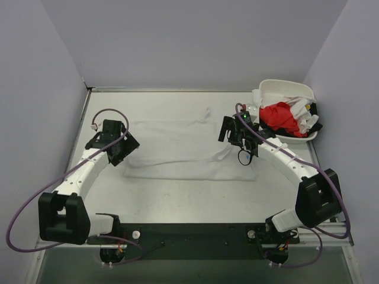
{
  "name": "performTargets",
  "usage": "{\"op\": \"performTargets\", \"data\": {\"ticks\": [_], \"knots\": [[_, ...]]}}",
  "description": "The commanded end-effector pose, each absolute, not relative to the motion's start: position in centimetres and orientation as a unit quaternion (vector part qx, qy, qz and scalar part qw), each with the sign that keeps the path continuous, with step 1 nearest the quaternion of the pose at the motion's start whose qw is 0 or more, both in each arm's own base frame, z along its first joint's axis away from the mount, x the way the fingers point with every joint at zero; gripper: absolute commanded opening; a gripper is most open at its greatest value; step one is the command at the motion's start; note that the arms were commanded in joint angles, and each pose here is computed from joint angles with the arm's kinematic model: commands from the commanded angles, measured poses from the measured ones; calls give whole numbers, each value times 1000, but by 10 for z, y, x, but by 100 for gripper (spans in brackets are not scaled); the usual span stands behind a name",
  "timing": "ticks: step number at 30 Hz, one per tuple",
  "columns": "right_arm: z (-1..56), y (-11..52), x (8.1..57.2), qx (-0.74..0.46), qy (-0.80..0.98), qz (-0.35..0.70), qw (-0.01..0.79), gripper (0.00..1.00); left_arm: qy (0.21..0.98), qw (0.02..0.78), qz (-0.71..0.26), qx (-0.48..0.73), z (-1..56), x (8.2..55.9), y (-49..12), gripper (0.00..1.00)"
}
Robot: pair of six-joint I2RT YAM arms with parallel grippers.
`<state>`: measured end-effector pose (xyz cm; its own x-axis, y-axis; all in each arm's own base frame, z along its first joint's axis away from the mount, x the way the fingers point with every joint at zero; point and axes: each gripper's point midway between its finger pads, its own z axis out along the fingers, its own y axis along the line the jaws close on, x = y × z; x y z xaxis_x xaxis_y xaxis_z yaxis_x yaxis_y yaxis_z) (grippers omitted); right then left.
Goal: Fold and stack the t-shirts
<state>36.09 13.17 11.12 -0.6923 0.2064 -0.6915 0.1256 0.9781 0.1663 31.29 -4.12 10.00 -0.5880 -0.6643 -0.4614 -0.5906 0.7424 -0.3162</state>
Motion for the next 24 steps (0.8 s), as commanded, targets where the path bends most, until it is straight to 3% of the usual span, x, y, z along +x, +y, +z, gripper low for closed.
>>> {"op": "performTargets", "data": {"ticks": [1,11,24], "knots": [[130,148,326,43,934,54,350,96,893,313,-117,-301,135,312,-77,92],[109,158,288,-13,953,30,300,96,925,250,-125,-256,90,288,-123,92],[78,215,264,-75,960,56,263,96,929,245,-110,-254,64,307,-135,90]]}}
